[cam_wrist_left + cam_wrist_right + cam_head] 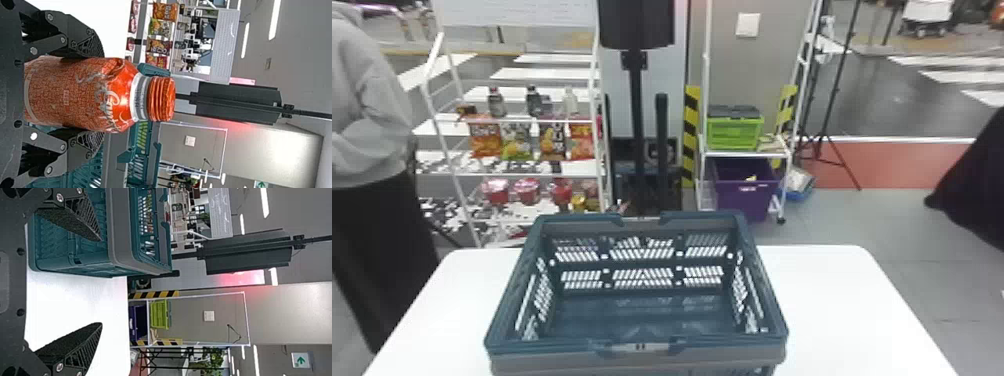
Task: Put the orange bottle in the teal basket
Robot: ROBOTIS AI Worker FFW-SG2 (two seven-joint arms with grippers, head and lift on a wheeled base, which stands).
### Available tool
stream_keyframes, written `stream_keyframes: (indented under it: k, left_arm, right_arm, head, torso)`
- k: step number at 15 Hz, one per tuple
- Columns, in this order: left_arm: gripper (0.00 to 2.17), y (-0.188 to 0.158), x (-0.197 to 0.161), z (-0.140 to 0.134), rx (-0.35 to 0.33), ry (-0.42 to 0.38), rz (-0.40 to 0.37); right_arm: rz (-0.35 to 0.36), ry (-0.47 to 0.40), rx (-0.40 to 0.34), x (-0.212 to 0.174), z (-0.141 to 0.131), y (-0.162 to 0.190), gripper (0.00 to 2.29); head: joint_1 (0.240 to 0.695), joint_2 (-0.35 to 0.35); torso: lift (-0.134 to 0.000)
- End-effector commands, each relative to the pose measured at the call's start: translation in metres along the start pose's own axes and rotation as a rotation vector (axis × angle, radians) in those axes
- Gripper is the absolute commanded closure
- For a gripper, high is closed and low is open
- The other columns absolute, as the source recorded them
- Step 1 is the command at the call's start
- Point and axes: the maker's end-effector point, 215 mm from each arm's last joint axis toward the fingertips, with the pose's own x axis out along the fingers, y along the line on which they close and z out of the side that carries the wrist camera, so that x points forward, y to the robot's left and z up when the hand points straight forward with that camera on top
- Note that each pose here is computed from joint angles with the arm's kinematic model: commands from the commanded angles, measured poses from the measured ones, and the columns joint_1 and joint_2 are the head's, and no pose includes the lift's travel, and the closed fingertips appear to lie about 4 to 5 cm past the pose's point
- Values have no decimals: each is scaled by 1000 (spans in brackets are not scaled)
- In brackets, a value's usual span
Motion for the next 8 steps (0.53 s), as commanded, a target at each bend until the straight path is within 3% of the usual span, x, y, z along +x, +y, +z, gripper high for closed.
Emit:
stream_keyframes:
  k: [1,8]
  left_arm:
    - [559,-1,0,0,-4,0,2]
    - [559,0,1,2,1,-5,3]
  right_arm:
    - [0,1,0,0,-1,0,127]
    - [-1,-1,2,0,0,0,127]
  head:
    - [499,0]
    - [499,0]
  torso:
    - [0]
    - [0]
